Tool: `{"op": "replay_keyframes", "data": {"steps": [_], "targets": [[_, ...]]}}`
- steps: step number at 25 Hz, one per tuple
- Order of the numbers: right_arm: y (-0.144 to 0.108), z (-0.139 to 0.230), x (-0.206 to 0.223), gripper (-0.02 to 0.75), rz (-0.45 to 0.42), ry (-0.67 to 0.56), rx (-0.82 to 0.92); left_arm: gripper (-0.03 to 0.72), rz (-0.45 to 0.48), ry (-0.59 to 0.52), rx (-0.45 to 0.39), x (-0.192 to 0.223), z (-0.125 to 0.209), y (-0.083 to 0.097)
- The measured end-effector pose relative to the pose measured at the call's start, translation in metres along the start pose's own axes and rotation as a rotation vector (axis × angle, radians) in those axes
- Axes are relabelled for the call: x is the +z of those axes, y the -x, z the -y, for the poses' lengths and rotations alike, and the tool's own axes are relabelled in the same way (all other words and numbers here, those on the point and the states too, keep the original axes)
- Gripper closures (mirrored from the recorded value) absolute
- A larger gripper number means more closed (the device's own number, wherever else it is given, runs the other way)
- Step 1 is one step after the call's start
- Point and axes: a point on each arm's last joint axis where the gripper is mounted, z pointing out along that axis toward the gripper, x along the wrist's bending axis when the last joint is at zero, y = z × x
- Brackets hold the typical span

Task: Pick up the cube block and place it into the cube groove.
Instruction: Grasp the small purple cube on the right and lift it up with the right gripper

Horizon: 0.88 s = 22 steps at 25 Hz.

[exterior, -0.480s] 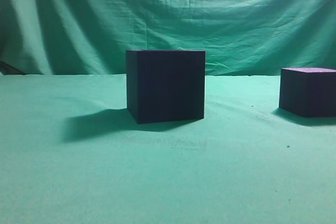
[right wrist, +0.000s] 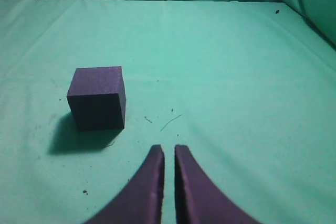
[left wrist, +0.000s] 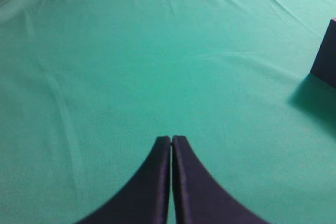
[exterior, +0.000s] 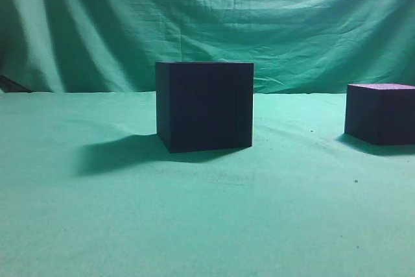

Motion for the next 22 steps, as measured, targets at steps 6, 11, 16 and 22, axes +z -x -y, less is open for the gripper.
{"op": "replay_keyframes", "data": {"steps": [6,11,16,22], "targets": [[0.000,0.000,0.000,0.688,0.000,0.000,0.000,0.688,0.000,0.000,0.000,0.000,0.000,0.000],[0.000,0.000,0.000,0.688,0.000,0.000,0.000,0.688,0.000,0.000,0.000,0.000,0.000,0.000],[-0.002,-0.009,0.000,0.688,-0.023,0.094,0.079,0.688,0.000,0.000,0.000,0.000,0.000,0.000],[0.002,-0.037,-0.008,0.688,-0.021,0.415,0.190,0.688,0.000,0.000,0.000,0.000,0.000,0.000]]}}
